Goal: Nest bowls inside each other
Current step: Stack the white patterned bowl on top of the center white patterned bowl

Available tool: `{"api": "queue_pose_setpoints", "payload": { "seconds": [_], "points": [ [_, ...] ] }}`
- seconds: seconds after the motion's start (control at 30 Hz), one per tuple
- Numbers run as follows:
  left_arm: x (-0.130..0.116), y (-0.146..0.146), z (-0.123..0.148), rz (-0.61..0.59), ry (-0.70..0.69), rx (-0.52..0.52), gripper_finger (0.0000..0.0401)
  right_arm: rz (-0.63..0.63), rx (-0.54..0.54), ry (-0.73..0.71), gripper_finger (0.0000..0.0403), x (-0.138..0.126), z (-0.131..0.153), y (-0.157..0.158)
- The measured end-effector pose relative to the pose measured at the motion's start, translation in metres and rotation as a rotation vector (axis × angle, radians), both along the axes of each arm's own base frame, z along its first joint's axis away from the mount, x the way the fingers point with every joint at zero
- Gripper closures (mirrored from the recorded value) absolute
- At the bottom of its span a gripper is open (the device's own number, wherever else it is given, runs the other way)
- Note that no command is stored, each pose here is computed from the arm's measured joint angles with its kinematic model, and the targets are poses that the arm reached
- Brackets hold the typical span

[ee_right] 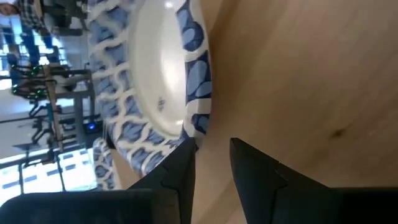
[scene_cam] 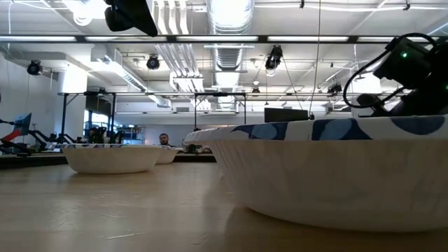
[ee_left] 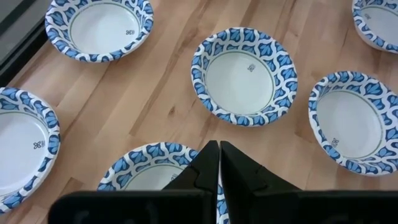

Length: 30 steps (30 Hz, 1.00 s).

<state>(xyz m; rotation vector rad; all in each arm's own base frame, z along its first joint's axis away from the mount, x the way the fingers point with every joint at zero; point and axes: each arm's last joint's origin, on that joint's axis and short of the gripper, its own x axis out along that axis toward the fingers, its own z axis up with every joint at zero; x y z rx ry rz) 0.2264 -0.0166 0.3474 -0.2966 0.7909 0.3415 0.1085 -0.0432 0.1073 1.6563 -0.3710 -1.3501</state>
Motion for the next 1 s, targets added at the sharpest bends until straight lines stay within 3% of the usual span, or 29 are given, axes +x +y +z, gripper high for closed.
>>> {"api": "queue_pose_setpoints", "payload": {
  "seconds": [1.0],
  "points": [
    [0.0, 0.0, 0.0, -0.001, 0.0, -0.002, 0.0401, -0.128, -0.08, 0.007, 0.0323, -0.002, 0.002, -0.012]
  ]
}}
